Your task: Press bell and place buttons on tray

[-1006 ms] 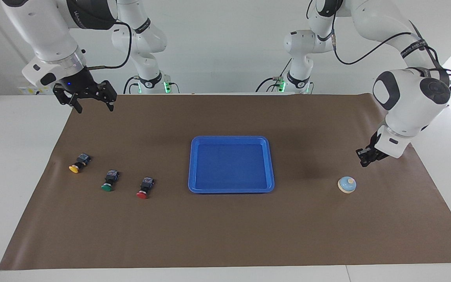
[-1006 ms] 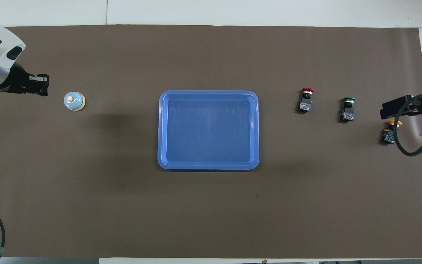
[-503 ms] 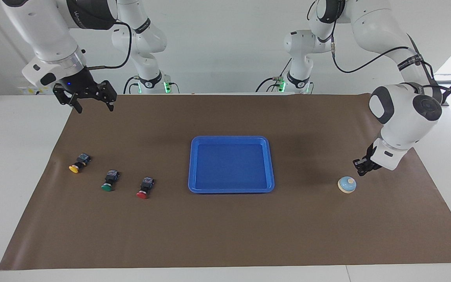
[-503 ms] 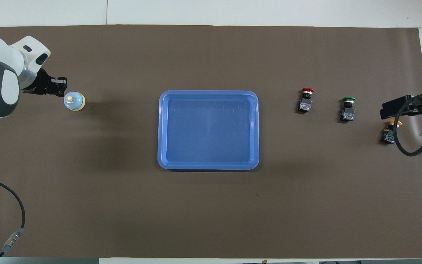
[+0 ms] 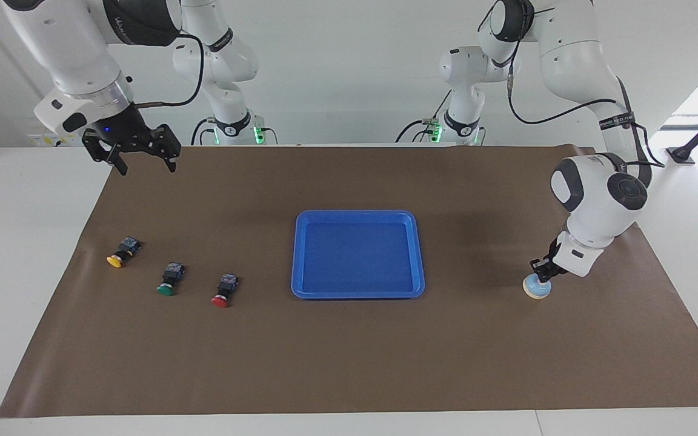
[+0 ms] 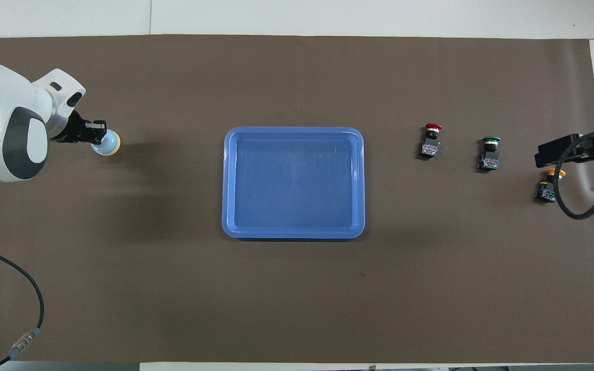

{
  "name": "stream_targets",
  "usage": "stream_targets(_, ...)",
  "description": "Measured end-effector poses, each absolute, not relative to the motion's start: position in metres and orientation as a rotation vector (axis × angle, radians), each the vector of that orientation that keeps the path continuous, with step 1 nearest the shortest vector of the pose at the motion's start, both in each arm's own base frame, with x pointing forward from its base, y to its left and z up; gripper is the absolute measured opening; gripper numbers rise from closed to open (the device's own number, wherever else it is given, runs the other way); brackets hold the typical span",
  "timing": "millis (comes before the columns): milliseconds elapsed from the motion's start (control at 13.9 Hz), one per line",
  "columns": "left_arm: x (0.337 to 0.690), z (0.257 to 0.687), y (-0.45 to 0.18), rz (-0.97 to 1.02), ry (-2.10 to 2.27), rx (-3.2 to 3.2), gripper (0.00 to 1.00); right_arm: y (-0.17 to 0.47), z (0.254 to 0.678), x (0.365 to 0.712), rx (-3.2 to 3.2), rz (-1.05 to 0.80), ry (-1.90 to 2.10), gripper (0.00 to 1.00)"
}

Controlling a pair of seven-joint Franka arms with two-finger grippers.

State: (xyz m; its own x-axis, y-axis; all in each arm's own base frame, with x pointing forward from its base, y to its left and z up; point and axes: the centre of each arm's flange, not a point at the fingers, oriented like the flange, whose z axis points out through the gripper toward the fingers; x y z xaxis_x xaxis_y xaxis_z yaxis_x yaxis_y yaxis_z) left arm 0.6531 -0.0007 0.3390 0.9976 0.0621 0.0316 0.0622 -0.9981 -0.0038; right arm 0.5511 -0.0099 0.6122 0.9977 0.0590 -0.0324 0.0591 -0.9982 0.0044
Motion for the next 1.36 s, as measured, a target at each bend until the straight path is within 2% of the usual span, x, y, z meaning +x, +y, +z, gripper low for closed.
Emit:
stream_targets(287,0.653,0.344,0.001,-0.014,-0.111,-3.133,0.01,-0.016,0.612,0.551,3.135,-0.051,0.075,1.00)
stream_targets(431,0.658,0.377,0.003,0.021,-0.116,-3.132,0.01,-0.020,0.612,0.551,3.136,-0.051,0.064,1.00)
stream_targets(575,0.654,0.438,0.003,0.019,-0.117,-3.132,0.17,-0.020,0.612,0.551,3.136,-0.051,0.065,1.00)
stream_targets(790,0.620,0.529,0.001,-0.021,-0.114,-3.136,0.53,-0.019,0.612,0.551,3.136,-0.055,0.065,1.00)
stream_targets(1078,0.566,0.608,0.001,-0.020,-0.119,-3.137,0.97,-0.015,0.610,0.550,3.135,-0.071,0.078,1.00)
stream_targets(1365,0.534,0.636,-0.003,0.014,-0.109,-3.138,1.00,-0.010,0.590,0.556,3.134,0.003,0.030,1.00)
